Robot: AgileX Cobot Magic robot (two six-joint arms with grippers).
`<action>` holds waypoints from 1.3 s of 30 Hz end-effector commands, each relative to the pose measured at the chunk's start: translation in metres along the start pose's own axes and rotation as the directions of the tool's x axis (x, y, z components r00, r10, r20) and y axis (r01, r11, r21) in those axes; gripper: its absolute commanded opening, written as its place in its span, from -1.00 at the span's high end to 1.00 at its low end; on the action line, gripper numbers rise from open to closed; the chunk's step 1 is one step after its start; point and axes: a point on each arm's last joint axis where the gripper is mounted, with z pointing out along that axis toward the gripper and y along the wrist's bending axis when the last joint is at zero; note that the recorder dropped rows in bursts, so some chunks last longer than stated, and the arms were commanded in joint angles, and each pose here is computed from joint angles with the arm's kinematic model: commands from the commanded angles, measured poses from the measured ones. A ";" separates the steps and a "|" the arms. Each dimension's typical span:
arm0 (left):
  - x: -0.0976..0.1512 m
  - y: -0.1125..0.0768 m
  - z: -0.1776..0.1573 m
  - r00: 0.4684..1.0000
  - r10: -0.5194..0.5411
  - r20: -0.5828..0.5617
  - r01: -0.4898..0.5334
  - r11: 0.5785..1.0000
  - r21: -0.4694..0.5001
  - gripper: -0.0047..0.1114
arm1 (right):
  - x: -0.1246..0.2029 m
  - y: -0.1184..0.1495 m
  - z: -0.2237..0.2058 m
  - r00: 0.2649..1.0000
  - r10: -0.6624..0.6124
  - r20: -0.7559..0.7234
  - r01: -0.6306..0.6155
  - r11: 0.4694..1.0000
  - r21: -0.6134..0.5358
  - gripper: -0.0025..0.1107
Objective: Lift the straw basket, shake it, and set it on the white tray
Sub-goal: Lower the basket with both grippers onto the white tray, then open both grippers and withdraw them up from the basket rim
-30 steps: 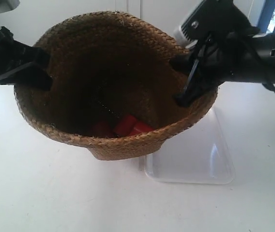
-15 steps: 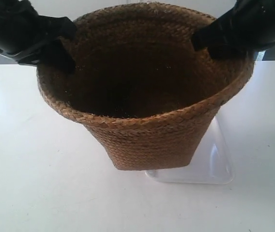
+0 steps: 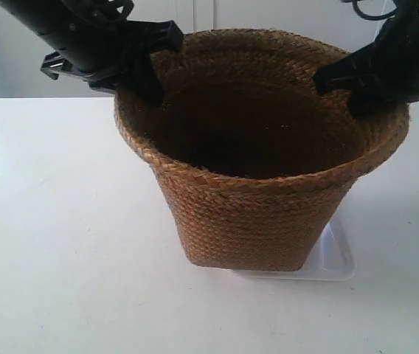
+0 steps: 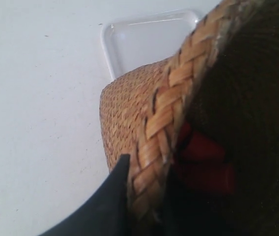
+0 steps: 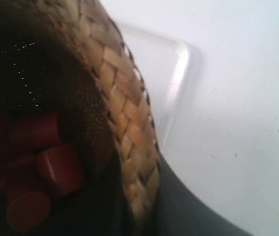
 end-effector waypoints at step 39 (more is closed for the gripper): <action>-0.018 -0.016 0.053 0.993 0.028 0.114 -0.030 0.999 0.022 0.92 | -0.001 -0.052 0.028 0.995 -0.015 -0.098 0.030 0.987 0.158 0.96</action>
